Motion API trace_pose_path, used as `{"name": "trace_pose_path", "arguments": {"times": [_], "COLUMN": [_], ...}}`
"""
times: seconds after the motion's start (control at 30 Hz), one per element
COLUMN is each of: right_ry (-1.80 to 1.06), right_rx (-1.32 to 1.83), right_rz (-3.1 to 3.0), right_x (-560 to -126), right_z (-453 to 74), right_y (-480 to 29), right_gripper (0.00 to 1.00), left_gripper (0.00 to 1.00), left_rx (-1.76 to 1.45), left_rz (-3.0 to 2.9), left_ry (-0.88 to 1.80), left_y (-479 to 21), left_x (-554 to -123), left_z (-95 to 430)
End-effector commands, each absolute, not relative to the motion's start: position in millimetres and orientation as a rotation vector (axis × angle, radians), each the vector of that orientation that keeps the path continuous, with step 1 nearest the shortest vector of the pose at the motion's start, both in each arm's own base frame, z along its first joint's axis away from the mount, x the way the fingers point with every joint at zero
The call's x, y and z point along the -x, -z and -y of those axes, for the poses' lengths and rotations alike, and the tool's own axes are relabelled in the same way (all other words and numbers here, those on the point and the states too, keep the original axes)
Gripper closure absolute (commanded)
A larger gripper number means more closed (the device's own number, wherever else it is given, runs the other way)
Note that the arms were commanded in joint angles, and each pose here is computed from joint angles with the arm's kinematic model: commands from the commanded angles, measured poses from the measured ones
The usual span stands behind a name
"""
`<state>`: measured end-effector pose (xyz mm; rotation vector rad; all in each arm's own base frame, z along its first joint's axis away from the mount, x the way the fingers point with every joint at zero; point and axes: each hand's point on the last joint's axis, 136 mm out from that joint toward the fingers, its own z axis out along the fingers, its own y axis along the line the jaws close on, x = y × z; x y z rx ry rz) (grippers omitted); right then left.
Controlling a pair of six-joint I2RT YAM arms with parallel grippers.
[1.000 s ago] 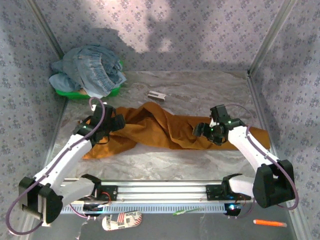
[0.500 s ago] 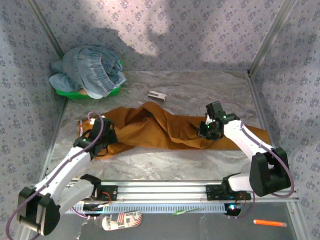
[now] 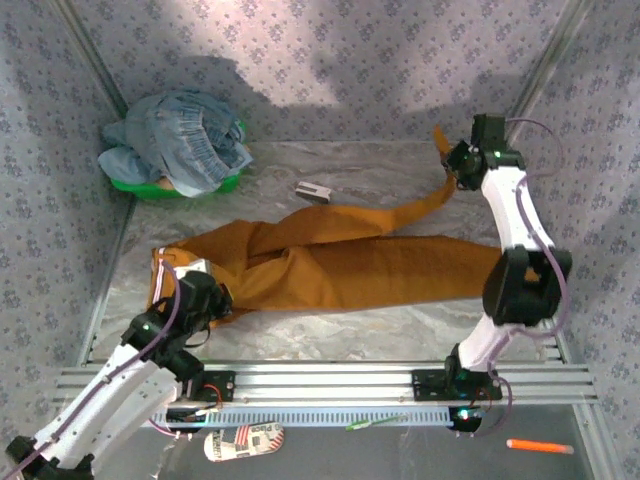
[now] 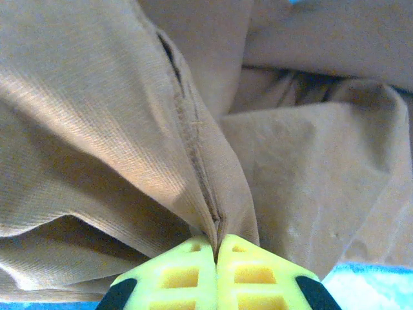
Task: Fold and stack the trousers
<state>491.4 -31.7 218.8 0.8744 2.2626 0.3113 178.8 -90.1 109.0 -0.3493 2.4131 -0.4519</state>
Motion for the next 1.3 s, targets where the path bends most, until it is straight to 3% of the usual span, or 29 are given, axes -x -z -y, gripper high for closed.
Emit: {"name": "trace_pose_path", "arguments": {"times": [0.0,0.07,0.13,0.17,0.23,0.37,0.53,0.67,0.83,1.13,1.27], "right_ry": [-0.223,-0.205,-0.178,-0.187,-0.198,-0.146,-0.265,-0.419,-0.41,-0.421,-0.429], "right_rx": [-0.939,-0.93,-0.923,-0.911,-0.879,-0.745,-0.646,-0.397,0.133,0.171,0.166], "right_rz": [-2.357,-2.381,-2.366,-2.361,-2.366,-2.433,-2.576,-2.675,-2.628,-2.624,-2.614], "right_x": [-501,-497,-482,-474,-454,-410,-361,-341,-322,-327,-325], "right_z": [52,54,52,48,34,2,-58,-129,-220,-224,-217], "right_y": [-190,-188,-189,-189,-184,-168,-111,-101,-136,-140,-143], "right_gripper": [0.37,0.36,0.32,0.31,0.31,0.3,0.31,0.33,0.31,0.29,0.29], "left_gripper": [1.0,0.98,0.73,0.66,0.42,0.24,0.11,0.08,0.1,0.1,0.19], "left_rx": [0.304,0.272,0.223,0.202,0.14,0.042,0.073,0.163,0.505,0.656,0.693], "left_rz": [-2.46,-2.463,-2.447,-2.43,-2.38,-2.301,-2.131,-2.118,-2.229,-2.518,-2.561], "left_ry": [0.526,0.536,0.589,0.614,0.665,0.623,0.331,0.061,0.151,0.138,0.119], "left_y": [-96,-96,-106,-114,-139,-188,-249,-262,-228,-141,-115], "left_x": [-160,-152,-146,-143,-141,-145,-187,-227,-263,-296,-294], "left_z": [104,106,112,113,117,111,93,78,35,25,18]}}
